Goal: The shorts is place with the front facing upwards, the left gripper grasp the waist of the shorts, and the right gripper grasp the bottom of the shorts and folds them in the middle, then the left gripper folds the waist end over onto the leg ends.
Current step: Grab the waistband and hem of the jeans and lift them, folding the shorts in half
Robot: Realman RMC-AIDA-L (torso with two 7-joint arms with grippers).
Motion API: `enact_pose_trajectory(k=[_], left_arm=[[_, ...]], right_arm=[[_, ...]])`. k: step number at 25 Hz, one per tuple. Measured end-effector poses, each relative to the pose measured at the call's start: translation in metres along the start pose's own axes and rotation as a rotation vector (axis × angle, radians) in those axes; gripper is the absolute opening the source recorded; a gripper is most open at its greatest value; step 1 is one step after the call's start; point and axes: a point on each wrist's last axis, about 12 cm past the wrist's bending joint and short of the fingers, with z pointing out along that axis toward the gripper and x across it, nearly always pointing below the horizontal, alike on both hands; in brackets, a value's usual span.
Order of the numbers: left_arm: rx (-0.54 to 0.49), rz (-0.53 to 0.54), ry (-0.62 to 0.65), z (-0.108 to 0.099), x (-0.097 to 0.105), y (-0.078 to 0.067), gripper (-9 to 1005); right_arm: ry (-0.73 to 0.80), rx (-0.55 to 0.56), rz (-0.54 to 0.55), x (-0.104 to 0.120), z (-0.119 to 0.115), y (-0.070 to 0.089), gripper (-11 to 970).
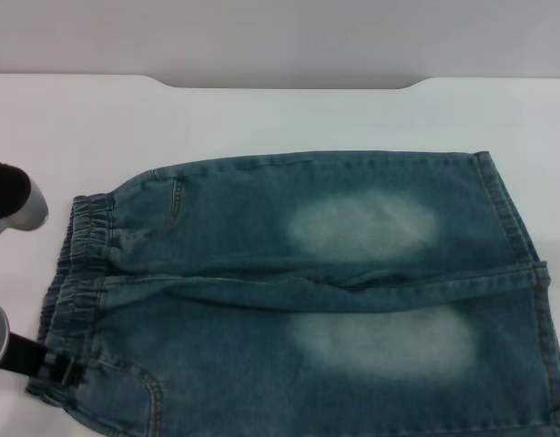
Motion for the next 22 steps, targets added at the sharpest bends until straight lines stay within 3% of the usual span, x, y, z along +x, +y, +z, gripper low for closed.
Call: enact_pose_trajectory(k=[3, 14, 22], left_arm=[[-0.002, -0.003, 0.03, 0.0062, 0.0015, 0.0016, 561], [-0.001, 0.0, 0.044, 0.0101, 0.0021, 0.0021, 208], [-0.002, 0.004, 0.018, 0.0048, -0.0009, 0.0022, 157]], right_arm=[[-0.005, -0.01, 0.002, -0.0013, -0.0015, 0.0007, 654], [-0.011, -0.013, -0.007, -0.0036, -0.0041, 0.0027, 655], [0.003, -0.02, -0.012, -0.0026, -0.0053, 0.0049, 655]])
